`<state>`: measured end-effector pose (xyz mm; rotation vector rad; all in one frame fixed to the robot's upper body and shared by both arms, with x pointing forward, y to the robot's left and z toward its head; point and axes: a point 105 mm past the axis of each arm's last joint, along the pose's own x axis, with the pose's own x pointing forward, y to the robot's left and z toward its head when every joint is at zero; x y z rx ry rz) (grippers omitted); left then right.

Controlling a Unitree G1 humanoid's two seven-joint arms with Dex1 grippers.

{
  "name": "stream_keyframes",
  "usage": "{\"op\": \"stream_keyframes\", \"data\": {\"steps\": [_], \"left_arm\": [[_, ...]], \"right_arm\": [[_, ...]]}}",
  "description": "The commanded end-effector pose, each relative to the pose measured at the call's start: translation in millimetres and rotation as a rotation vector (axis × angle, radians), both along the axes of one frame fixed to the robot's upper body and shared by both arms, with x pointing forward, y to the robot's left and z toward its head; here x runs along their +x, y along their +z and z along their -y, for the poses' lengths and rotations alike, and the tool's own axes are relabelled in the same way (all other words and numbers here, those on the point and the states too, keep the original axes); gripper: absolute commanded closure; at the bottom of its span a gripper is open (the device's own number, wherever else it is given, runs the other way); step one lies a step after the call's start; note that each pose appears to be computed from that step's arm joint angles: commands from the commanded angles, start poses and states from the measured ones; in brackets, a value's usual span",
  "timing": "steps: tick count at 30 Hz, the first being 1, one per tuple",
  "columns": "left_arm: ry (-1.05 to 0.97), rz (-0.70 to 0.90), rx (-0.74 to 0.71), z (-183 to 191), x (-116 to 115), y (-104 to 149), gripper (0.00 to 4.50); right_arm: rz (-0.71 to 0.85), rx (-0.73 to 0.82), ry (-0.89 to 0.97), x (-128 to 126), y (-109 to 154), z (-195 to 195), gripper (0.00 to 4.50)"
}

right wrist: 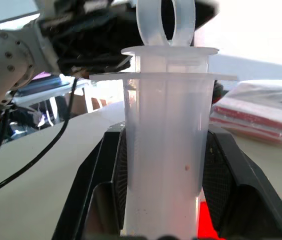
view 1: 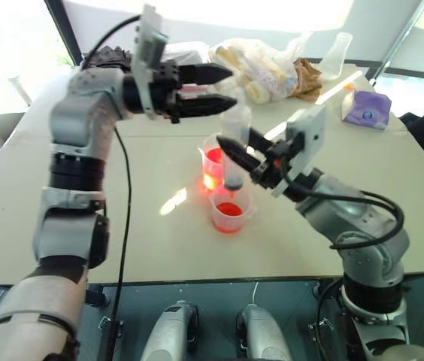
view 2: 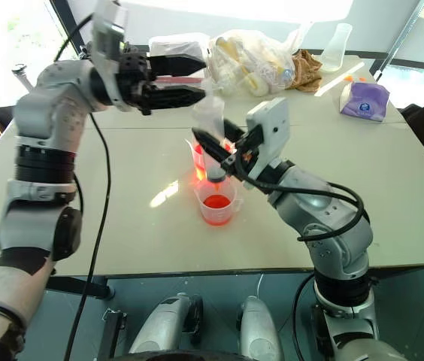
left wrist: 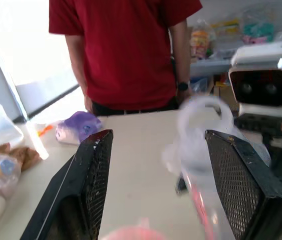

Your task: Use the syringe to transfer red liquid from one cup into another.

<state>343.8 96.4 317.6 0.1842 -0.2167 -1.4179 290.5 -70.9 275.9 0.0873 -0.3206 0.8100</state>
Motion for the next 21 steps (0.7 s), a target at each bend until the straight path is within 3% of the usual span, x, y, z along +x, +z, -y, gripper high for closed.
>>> {"op": "stream_keyframes", "data": {"steps": [1, 6, 10, 12, 15, 21], "left_arm": [[0.045, -0.066, 0.005, -27, -10, -6, 1.38], [0.25, -0.143, 0.018, -72, -23, -29, 1.38], [0.378, -0.151, -0.031, -79, -30, -40, 1.38], [0.399, -0.164, -0.022, -76, -37, -51, 1.38], [0.418, -0.221, 0.014, -67, -55, -86, 1.38], [0.454, -0.242, -0.001, -59, -70, -104, 1.38]], "right_arm": [[0.095, 0.035, -0.006, -8, 24, 11, 3.05], [-0.025, 0.12, -0.032, 14, 43, 46, 3.05], [-0.267, 0.047, -0.078, 49, 42, 75, 3.05], [-0.466, 0.004, -0.089, 66, 26, 87, 3.05], [-0.854, -0.053, -0.128, 94, -20, 106, 3.05], [-1.122, -0.118, -0.149, 108, -70, 112, 3.05]]}}
